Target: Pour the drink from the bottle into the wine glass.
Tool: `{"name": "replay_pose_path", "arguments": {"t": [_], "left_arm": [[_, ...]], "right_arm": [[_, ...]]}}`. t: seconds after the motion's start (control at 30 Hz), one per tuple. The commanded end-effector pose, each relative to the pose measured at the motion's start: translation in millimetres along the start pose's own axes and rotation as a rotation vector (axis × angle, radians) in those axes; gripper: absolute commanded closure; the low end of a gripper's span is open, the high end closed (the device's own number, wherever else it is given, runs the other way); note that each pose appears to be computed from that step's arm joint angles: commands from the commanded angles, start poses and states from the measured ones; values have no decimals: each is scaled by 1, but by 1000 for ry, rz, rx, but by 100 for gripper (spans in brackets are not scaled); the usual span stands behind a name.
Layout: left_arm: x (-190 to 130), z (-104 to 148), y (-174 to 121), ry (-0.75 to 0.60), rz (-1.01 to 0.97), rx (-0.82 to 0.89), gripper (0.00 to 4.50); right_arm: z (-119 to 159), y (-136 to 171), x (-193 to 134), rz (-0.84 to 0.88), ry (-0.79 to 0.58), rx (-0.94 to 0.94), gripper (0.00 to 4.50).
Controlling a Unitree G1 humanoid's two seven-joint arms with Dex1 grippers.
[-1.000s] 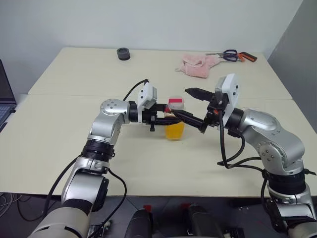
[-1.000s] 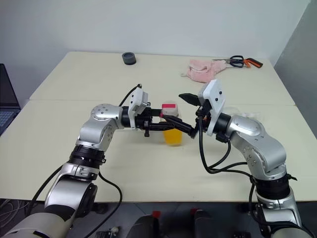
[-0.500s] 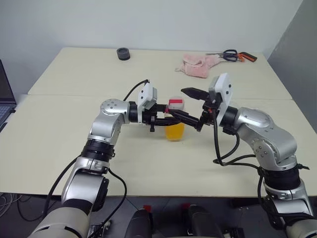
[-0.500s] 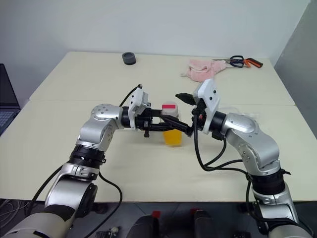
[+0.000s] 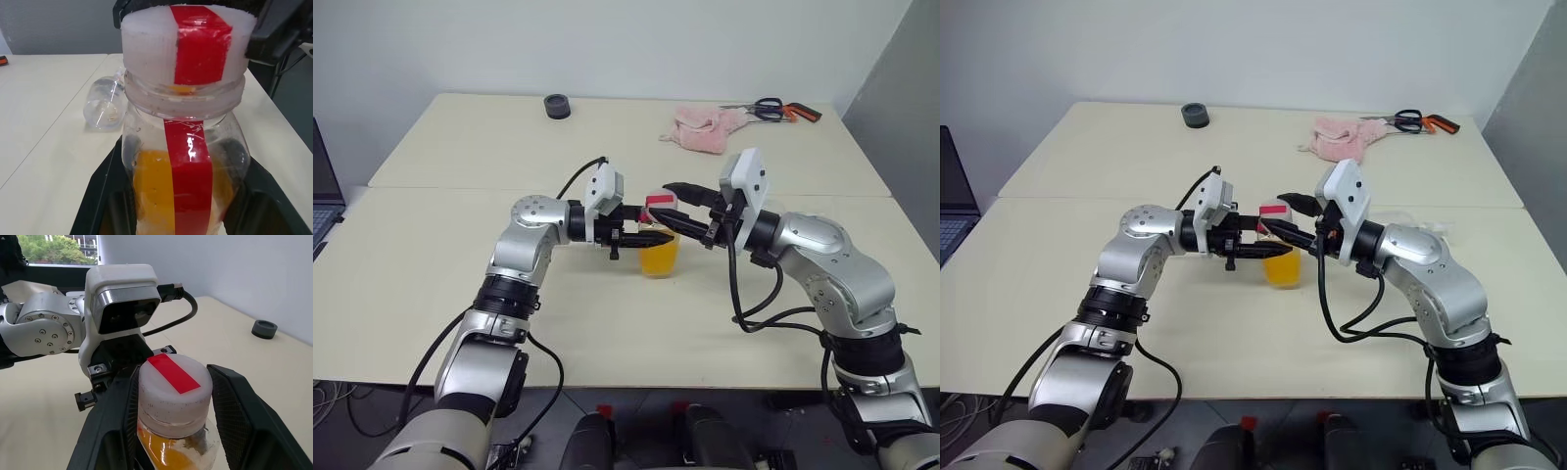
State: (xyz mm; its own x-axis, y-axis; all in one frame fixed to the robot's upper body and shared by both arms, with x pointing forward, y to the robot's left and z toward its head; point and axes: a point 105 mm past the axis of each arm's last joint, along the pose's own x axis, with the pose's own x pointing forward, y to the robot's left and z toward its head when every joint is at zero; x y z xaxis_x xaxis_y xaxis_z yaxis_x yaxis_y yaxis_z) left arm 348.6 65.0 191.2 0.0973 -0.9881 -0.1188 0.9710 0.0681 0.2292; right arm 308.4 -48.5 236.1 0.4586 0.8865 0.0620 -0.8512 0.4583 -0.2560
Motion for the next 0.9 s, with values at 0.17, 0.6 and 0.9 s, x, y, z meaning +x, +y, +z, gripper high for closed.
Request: {"name": "replay_pose_path", "arguments": {"t": [0.17,0.6,0.9], "left_arm": [[1,16,-1,-38,-6,57,281],[-3,15,-1,-35,10,54,281],[-7,14,1,-34,25,51,281]], "right_arm": [[18,5,-6,12,-136,181,271],[18,-35,-58,-308,-115,43,276],[-107,-48,-145,-613,289,126,276]]}}
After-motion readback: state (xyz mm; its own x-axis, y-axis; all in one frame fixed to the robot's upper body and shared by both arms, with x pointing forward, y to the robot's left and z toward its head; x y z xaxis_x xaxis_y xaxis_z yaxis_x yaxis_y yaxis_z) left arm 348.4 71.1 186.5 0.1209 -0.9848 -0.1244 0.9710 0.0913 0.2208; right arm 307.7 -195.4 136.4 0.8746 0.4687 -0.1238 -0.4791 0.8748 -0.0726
